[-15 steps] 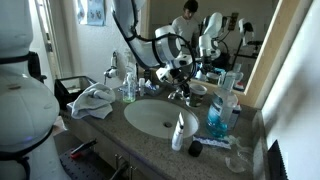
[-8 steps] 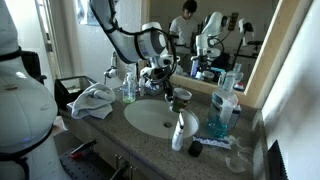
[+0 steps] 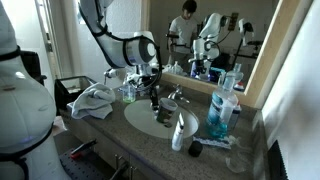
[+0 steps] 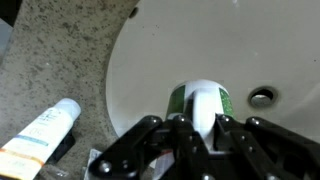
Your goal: Put the mug cup in the sink
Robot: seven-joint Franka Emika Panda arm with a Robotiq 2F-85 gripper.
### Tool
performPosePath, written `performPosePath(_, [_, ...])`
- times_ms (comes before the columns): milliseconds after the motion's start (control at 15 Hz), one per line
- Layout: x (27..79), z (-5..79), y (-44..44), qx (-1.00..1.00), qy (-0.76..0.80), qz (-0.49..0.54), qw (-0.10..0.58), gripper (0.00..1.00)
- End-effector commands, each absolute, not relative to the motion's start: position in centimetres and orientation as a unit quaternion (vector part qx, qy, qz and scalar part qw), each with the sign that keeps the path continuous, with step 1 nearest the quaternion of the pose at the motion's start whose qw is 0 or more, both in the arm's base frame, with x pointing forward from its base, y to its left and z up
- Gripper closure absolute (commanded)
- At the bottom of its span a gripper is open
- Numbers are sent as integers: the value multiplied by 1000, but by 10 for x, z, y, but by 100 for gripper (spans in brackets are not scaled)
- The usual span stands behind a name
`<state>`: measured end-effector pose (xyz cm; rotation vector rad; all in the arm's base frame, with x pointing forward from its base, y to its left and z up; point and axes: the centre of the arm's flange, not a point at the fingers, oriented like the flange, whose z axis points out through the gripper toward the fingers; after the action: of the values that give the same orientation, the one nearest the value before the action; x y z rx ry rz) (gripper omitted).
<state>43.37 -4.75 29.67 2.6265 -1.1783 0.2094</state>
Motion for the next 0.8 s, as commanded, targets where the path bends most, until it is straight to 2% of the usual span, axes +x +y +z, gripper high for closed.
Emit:
performPosePath(0, [435,289,-39,909,-395,70,118,98])
performPosePath(733, [493,238,-26,924,-364,95,75,98])
